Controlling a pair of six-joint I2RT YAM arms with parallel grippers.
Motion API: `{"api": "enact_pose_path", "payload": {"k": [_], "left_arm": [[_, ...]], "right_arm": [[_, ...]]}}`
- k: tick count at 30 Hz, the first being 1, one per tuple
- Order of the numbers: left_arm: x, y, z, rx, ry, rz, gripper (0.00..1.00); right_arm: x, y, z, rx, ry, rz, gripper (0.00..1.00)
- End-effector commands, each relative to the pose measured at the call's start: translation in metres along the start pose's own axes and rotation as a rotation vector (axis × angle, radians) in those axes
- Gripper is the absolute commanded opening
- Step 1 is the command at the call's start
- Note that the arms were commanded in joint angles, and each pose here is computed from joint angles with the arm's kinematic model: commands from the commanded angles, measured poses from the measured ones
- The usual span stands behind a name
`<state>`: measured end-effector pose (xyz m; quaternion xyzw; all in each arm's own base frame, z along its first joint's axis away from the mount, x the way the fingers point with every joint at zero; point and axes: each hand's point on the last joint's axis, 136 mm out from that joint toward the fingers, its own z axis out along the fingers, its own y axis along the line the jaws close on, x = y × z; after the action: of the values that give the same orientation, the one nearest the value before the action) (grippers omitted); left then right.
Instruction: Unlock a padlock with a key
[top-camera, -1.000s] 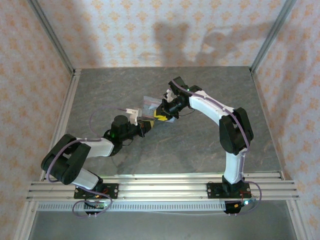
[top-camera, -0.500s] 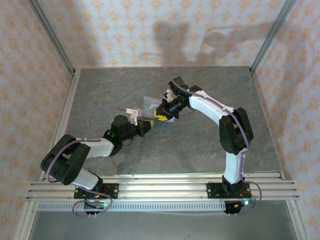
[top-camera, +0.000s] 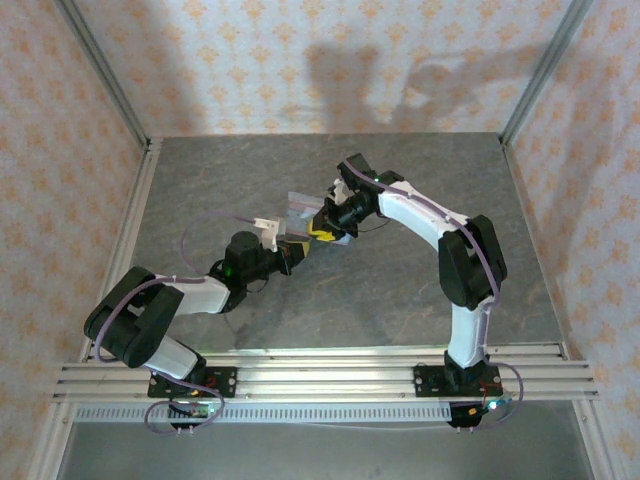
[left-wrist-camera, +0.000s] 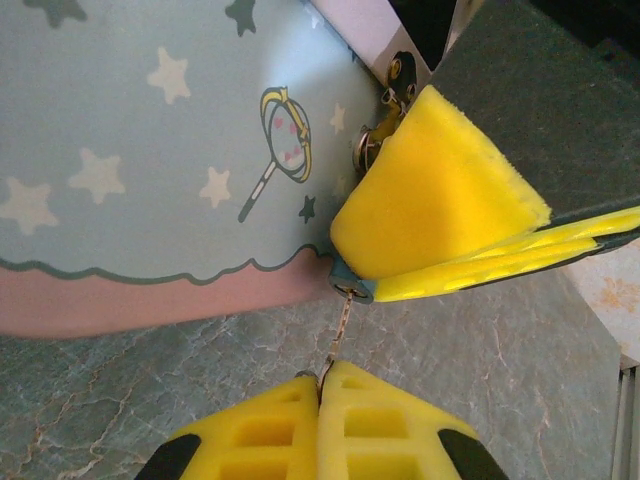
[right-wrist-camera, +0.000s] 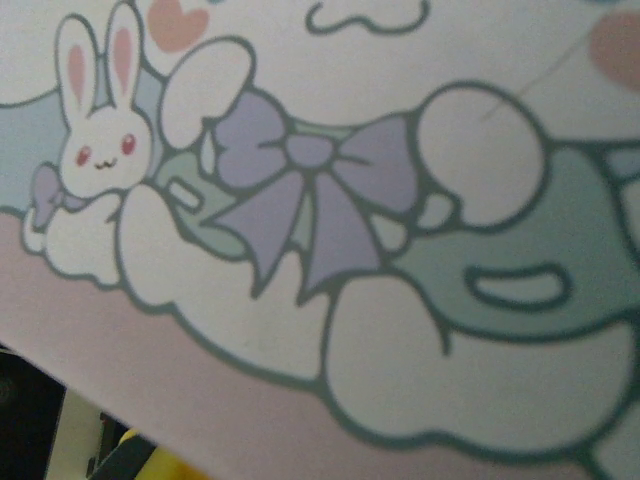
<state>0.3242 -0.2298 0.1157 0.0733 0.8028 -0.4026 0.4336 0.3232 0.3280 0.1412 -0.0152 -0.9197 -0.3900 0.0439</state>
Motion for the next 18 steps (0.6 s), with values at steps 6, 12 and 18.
{"api": "enact_pose_path", "payload": {"k": [6,12,18], "left_arm": [[-0.055,-0.022,-0.010,0.004,-0.186,0.119,0.00],[-0.052,-0.020,-0.019,-0.019,-0.183,0.134,0.00],[-0.045,-0.016,-0.017,-0.017,-0.167,0.119,0.00]], "right_arm": [[0.027,0.004,0.006,0.011,0.086,0.003,0.00],[0.022,0.010,0.003,-0.018,0.073,0.012,0.00],[0.020,0.016,0.002,-0.050,0.072,0.023,0.00]]}}
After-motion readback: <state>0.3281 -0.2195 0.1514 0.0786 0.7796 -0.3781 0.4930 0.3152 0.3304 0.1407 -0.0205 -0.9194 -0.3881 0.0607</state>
